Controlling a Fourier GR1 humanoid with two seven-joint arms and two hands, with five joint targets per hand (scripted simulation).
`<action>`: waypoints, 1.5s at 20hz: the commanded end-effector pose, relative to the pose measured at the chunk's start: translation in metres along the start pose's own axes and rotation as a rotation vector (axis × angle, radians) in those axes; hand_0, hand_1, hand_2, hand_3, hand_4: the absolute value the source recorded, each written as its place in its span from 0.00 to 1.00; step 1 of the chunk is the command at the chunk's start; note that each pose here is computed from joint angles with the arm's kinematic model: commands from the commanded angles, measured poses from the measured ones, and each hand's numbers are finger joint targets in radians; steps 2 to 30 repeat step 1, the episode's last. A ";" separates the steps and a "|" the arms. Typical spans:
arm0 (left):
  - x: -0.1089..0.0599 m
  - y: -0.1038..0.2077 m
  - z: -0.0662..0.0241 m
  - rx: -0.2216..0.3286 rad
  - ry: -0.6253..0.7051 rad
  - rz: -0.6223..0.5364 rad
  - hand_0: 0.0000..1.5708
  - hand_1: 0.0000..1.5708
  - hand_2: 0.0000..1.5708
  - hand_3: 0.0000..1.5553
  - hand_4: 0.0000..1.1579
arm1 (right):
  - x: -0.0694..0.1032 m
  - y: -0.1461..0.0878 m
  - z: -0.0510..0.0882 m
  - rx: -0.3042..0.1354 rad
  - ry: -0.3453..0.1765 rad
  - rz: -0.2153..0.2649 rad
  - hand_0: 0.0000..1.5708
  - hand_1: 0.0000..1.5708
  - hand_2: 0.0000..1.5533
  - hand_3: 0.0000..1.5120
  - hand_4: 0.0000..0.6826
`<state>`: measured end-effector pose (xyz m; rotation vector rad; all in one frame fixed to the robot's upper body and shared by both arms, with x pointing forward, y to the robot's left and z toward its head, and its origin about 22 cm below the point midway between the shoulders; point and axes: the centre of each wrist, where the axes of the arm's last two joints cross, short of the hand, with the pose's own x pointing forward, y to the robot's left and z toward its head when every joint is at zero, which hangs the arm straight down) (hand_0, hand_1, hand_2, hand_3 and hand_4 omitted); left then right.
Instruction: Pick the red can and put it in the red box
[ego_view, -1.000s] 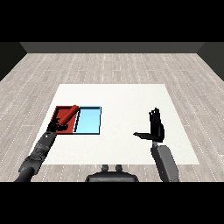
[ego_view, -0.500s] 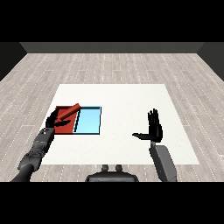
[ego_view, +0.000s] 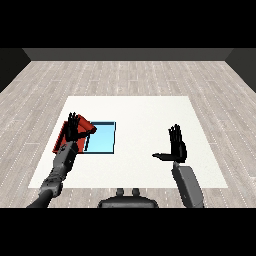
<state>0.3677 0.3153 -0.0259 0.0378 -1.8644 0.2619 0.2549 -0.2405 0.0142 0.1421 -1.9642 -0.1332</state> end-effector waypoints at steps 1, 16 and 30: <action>-0.016 -0.026 0.0348 -0.077 -0.122 0.170 0.00 0.00 0.00 0.00 0.00 | -0.011 0.002 0.007 0.050 0.009 0.022 0.00 0.00 0.00 0.00 0.00; -0.016 -0.026 0.0348 -0.077 -0.122 0.170 0.00 0.00 0.00 0.00 0.00 | -0.011 0.002 0.007 0.050 0.009 0.022 0.00 0.00 0.00 0.00 0.00; -0.016 -0.026 0.0348 -0.077 -0.122 0.170 0.00 0.00 0.00 0.00 0.00 | -0.011 0.002 0.007 0.050 0.009 0.022 0.00 0.00 0.00 0.00 0.00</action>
